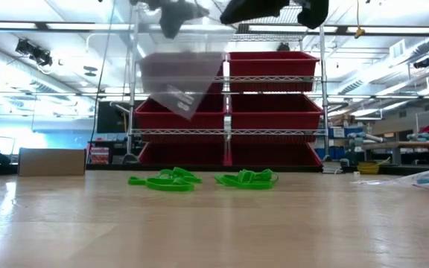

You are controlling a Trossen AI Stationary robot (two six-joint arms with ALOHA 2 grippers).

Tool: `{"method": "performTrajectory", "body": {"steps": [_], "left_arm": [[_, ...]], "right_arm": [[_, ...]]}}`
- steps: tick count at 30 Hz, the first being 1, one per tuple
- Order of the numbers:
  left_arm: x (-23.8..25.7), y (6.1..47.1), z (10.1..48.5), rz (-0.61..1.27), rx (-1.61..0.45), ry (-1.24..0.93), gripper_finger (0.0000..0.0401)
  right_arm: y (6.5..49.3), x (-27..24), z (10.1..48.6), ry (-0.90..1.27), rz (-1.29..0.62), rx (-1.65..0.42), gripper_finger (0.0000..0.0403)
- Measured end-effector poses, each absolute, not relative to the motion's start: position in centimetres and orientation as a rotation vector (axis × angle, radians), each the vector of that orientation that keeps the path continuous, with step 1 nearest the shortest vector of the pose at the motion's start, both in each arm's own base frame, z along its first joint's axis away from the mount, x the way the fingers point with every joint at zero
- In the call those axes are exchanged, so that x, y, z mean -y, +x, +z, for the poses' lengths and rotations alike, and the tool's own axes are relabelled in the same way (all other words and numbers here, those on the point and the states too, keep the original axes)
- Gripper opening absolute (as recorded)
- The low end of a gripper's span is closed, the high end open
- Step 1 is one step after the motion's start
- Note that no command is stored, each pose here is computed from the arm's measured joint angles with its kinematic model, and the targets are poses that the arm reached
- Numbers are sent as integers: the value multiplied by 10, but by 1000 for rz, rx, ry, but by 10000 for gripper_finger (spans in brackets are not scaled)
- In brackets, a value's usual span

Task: Sort rubber bands
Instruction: Put the green rubber band into the transparent zip bag

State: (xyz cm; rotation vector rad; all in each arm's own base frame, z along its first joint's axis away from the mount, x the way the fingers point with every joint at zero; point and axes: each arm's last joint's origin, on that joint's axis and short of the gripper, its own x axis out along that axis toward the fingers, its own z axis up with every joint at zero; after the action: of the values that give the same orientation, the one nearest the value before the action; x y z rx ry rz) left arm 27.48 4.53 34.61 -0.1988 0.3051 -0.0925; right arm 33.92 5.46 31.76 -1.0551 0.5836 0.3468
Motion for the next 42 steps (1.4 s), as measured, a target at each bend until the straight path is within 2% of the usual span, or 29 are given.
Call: {"method": "performTrajectory", "body": {"steps": [5, 9, 15, 19, 24, 31, 34, 42], "left_arm": [[-45, 272, 339, -84, -387, -232, 249], [-42, 265, 324, -70, -550, -285, 249], [-20, 258, 288, -1, -737, -254, 249], [-1, 256, 260, 32, -738, -198, 249], [24, 252, 205, -35, -662, -219, 249], [26, 233, 149, 70, -568, -275, 249], [22, 226, 133, 112, -633, -249, 249], [20, 216, 113, 82, -787, -153, 249]], "right_arm": [[334, -53, 312, -1077, 354, -669, 0], [326, -48, 303, -1033, 401, -801, 0], [312, -45, 287, -961, 475, -965, 0], [309, -46, 279, -938, 453, -1015, 0], [305, -43, 272, -941, 389, -1063, 0], [304, -35, 284, -862, 279, -1003, 0], [305, -35, 290, -834, 244, -950, 0], [312, -26, 298, -735, 155, -870, 0]]}}
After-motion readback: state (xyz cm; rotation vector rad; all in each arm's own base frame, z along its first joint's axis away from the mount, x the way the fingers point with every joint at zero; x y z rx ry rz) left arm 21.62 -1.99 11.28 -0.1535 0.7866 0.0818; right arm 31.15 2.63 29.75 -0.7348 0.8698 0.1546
